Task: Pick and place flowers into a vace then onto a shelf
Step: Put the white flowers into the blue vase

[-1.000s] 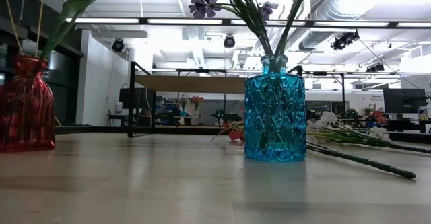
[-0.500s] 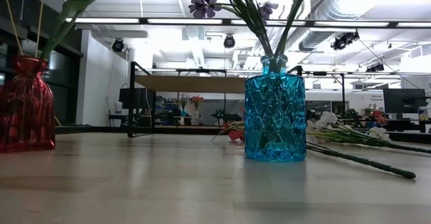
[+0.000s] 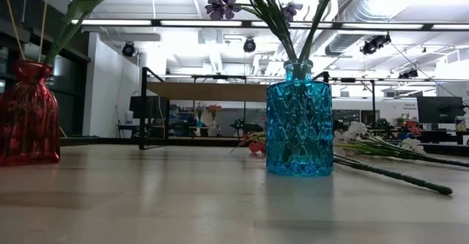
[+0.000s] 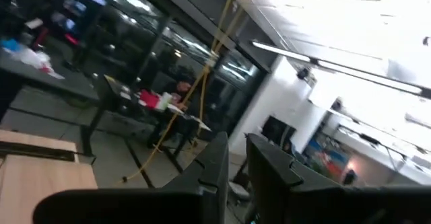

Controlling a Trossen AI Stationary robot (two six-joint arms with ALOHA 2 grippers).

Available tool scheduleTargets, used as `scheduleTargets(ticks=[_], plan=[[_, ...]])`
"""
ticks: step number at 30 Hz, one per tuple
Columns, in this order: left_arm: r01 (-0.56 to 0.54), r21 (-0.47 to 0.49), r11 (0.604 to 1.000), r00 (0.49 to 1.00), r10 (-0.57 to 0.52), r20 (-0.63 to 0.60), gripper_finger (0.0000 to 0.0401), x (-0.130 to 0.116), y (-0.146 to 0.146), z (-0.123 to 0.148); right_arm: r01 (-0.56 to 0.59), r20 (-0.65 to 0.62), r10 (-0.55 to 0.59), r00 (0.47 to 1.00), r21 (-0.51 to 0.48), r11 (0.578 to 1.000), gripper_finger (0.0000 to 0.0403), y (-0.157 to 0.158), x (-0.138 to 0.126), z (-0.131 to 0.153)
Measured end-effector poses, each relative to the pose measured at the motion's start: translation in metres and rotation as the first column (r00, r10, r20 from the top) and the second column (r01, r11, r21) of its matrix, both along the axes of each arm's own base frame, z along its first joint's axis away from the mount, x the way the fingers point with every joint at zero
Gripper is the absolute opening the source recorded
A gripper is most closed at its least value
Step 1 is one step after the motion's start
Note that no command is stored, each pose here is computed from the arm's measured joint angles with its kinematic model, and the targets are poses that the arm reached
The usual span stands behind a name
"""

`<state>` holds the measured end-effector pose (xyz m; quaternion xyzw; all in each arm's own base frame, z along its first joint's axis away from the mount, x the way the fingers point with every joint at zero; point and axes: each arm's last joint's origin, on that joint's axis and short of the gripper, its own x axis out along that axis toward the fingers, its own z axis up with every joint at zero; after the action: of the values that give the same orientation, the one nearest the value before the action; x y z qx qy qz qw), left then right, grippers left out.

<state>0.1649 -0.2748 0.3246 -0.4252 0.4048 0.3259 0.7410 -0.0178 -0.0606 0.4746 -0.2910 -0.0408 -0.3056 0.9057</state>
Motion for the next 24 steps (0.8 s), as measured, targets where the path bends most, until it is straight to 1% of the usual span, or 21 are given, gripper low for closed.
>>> scheduleTargets(ticks=[8, 15, 24], plan=[[-0.026, -0.015, 1.000, 1.000, 0.026, 0.007, 0.0388, 0.000, 0.000, 0.000, -0.118, -0.142, 0.100, 0.985, -0.126, 0.985, 0.0050, 0.002, 0.013, 0.015], [-0.048, -0.031, 0.998, 0.999, 0.048, 0.013, 0.0386, 0.000, -0.001, 0.000, -0.131, -0.139, 0.116, 0.983, -0.105, 0.986, 0.0047, -0.009, 0.007, 0.023], [-0.047, -0.039, 0.998, 0.999, 0.048, 0.016, 0.0386, 0.001, -0.001, 0.000, -0.142, -0.167, 0.120, 0.979, -0.127, 0.982, 0.0047, 0.002, 0.014, 0.015]])
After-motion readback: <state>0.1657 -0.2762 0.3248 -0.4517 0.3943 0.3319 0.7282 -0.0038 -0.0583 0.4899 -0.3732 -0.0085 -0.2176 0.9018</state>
